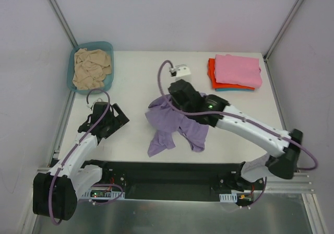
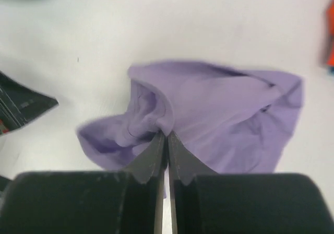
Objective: Fold and stack the t-shirts
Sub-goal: Flatten out the tshirt
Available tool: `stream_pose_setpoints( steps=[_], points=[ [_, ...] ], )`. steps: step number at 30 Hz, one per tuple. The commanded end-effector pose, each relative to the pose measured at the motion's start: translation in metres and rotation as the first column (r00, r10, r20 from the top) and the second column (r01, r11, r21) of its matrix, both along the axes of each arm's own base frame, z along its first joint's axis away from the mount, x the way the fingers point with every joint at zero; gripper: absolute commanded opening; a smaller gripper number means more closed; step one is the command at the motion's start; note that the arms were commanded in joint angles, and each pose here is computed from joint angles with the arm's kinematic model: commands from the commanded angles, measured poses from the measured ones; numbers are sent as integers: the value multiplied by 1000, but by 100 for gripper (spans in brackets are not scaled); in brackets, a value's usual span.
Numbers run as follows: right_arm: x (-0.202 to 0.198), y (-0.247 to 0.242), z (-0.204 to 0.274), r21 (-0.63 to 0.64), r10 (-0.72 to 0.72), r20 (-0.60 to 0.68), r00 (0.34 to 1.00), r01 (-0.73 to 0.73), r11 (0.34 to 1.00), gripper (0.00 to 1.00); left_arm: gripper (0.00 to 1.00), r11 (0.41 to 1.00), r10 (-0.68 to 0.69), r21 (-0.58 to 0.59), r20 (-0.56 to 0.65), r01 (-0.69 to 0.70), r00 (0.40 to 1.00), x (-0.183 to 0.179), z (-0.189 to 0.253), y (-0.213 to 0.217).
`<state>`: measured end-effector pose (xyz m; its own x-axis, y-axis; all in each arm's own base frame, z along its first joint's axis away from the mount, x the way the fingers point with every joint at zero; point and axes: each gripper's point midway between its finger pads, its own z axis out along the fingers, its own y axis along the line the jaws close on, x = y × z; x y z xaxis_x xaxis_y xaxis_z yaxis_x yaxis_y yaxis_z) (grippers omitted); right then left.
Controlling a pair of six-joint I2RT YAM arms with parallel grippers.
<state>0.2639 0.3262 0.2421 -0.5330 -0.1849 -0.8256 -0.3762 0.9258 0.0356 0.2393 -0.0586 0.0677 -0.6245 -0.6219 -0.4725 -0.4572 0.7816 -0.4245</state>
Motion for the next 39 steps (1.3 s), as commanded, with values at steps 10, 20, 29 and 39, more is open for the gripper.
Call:
stream_pose_setpoints(
  steps=[10, 20, 29, 39],
  points=[
    [-21, -209, -21, -31, -356, -4, 934, 356, 934, 8, 99, 951, -228, -206, 34, 230, 973, 33, 9, -63],
    [-40, -263, -60, -130, -487, -42, 872, 479, 868, 9, 94, 874, -457, -228, -87, 429, 885, 26, -17, -140],
    [-38, -287, -66, -172, -551, -33, 834, 538, 825, 9, 75, 847, -511, -266, -166, 461, 843, -32, -40, -146],
    [-34, -294, -69, -183, -560, -39, 827, 546, 818, 11, 73, 833, -524, -213, -10, 510, 852, -61, -6, -148]
  ],
)
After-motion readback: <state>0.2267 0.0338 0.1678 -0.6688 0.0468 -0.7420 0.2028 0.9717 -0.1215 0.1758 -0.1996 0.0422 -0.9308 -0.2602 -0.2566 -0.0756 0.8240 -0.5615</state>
